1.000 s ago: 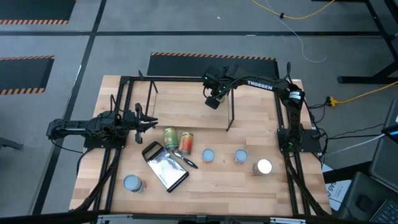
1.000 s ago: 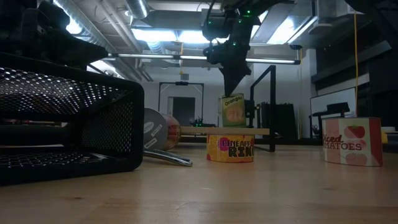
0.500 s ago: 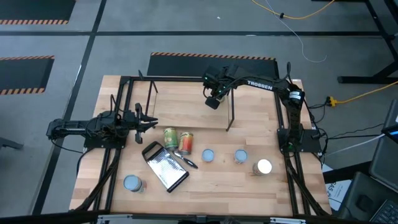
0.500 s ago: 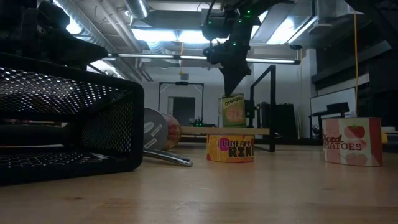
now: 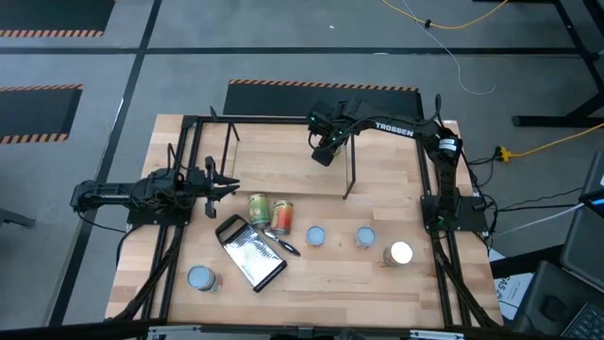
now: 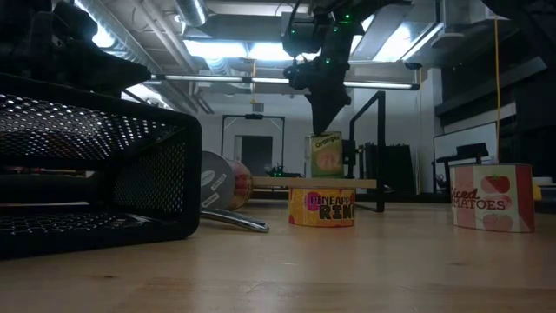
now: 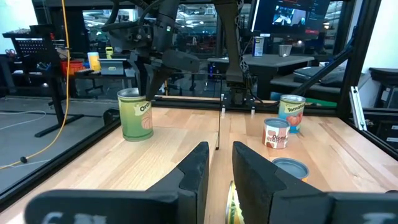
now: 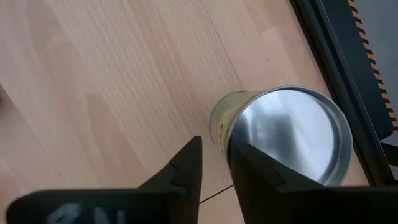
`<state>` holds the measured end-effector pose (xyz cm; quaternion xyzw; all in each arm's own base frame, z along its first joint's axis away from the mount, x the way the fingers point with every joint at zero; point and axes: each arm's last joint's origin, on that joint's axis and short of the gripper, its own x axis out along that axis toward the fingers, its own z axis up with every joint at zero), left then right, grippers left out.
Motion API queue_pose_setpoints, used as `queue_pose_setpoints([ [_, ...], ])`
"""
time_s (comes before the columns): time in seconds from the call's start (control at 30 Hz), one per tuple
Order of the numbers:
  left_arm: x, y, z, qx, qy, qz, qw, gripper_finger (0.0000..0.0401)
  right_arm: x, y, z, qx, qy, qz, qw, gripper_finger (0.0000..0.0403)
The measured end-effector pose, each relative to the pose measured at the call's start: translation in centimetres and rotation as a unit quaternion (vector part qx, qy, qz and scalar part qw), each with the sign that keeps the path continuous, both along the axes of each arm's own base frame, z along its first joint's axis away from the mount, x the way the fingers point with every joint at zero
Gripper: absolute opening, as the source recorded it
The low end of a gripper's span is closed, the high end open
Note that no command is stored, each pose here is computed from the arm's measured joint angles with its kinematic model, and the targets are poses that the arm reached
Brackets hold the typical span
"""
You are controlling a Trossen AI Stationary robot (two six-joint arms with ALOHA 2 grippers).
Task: Pick and place cans onto a shelf
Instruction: Put the canned orange on the shelf, then put the canned pears on the shelf
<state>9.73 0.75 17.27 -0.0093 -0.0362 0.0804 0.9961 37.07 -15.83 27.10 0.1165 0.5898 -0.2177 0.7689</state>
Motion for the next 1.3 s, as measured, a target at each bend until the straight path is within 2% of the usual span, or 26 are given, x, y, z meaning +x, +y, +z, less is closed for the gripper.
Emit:
queue_pose_setpoints([
  [0.4,0.0,0.0,0.0,0.000,0.000,0.000,1.000,0.0065,-0.1,0.0,0.5,0.001,0.004,0.001,1.000,0.0089],
  [0.77,0.0,0.0,0.0,0.000,0.000,0.000,1.000,0.0065,-0.5,0.3,3.2,0.001,0.005,0.002,1.000,0.0090],
  [1.13,0.0,0.0,0.0,0.000,-0.001,0.000,1.000,0.0065,-1.7,5.0,7.1,-0.016,-0.017,0.066,0.998,0.0090],
  [1.3,0.0,0.0,0.1,0.000,-0.004,-0.002,1.000,0.0065,-3.2,8.0,8.8,-0.080,-0.025,0.079,0.993,0.0090],
])
